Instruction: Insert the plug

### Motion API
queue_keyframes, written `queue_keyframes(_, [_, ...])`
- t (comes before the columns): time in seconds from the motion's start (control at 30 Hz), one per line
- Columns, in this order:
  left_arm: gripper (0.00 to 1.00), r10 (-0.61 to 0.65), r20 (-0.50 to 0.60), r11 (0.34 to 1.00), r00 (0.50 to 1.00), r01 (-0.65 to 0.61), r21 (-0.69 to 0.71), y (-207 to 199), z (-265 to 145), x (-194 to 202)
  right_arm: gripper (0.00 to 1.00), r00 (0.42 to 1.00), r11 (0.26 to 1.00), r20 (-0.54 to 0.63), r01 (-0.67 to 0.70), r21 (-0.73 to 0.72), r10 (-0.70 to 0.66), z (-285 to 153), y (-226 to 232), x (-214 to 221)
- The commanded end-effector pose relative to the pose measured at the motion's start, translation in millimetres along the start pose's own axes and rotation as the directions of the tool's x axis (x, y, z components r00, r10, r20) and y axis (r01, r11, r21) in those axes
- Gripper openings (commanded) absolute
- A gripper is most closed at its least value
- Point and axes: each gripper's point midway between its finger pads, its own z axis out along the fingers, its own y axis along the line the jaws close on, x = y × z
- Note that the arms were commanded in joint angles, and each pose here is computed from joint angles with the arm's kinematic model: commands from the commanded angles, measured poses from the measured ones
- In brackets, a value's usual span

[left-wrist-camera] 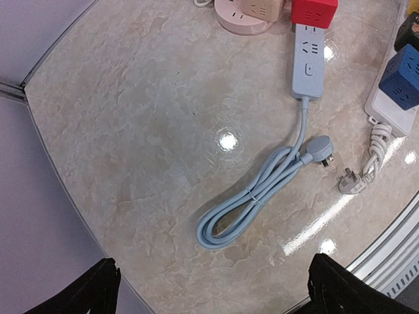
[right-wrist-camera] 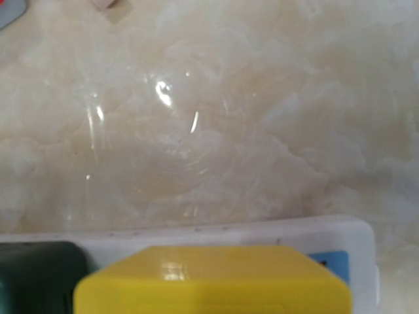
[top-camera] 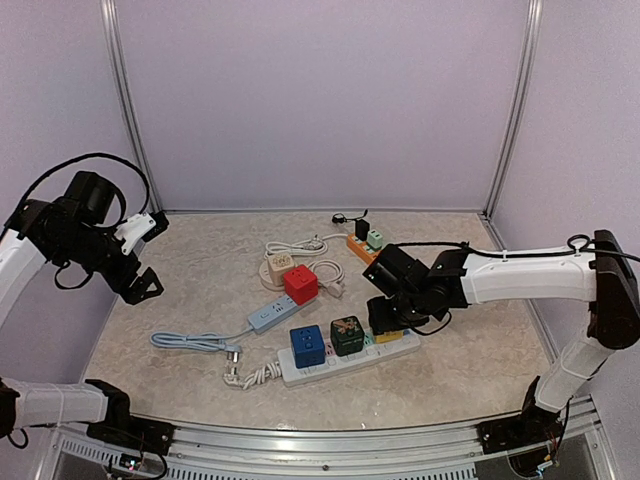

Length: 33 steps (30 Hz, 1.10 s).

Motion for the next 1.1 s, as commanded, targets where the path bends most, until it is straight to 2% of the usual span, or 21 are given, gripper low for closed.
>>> queue_keyframes(0.0, [0.99,0.000,0.014,1.000,1.000,0.000,-0.018,3.3,-7.7,-1.7,0.00,1.000,1.000,-0.006,0.014,-0.003,-0.014,7.2,0.2,-0.3])
queue_keyframes(0.33, [0.99,0.008,0.014,1.000,1.000,-0.008,-0.020,3.0,-8.9,-0.8,0.00,0.997,0.997,-0.053,0.053,0.048,-0.050,20.5,-12.6,15.2])
queue_keyframes(0.47, [0.99,0.008,0.011,1.000,1.000,-0.007,-0.025,3.7,-9.0,0.1,0.00,0.989,0.992,-0.136,0.071,0.107,-0.056,35.6,-28.9,44.0])
queue_keyframes(0.7, [0.99,0.010,0.008,1.000,1.000,-0.010,-0.029,4.4,-9.0,0.4,0.00,0.965,0.985,-0.261,0.032,0.170,0.014,74.4,-62.0,122.5])
queue_keyframes(0.9, [0.99,0.008,0.002,0.999,1.000,-0.008,-0.032,5.8,-8.9,-0.2,0.00,0.943,0.959,-0.329,0.138,0.246,-0.051,73.2,-63.6,130.7])
queue_keyframes(0.93, [0.99,0.010,0.002,0.999,1.000,-0.010,-0.031,5.5,-9.1,-0.3,0.02,0.948,0.960,-0.314,0.134,0.246,-0.052,69.8,-61.6,124.4])
queue_keyframes(0.97, [0.99,0.009,0.002,0.999,1.000,-0.009,-0.032,5.8,-9.3,-0.2,0.13,0.954,0.962,-0.294,0.124,0.242,-0.049,64.7,-59.1,116.8])
queue_keyframes(1.03, [0.99,0.010,0.001,0.999,1.000,-0.010,-0.033,5.6,-9.3,0.7,0.40,0.968,0.967,-0.247,0.102,0.233,-0.043,51.7,-53.9,98.2])
queue_keyframes(1.07, [0.99,0.010,0.001,0.999,1.000,-0.010,-0.032,5.2,-9.7,1.0,0.56,0.975,0.970,-0.219,0.091,0.225,-0.041,43.3,-50.4,87.5])
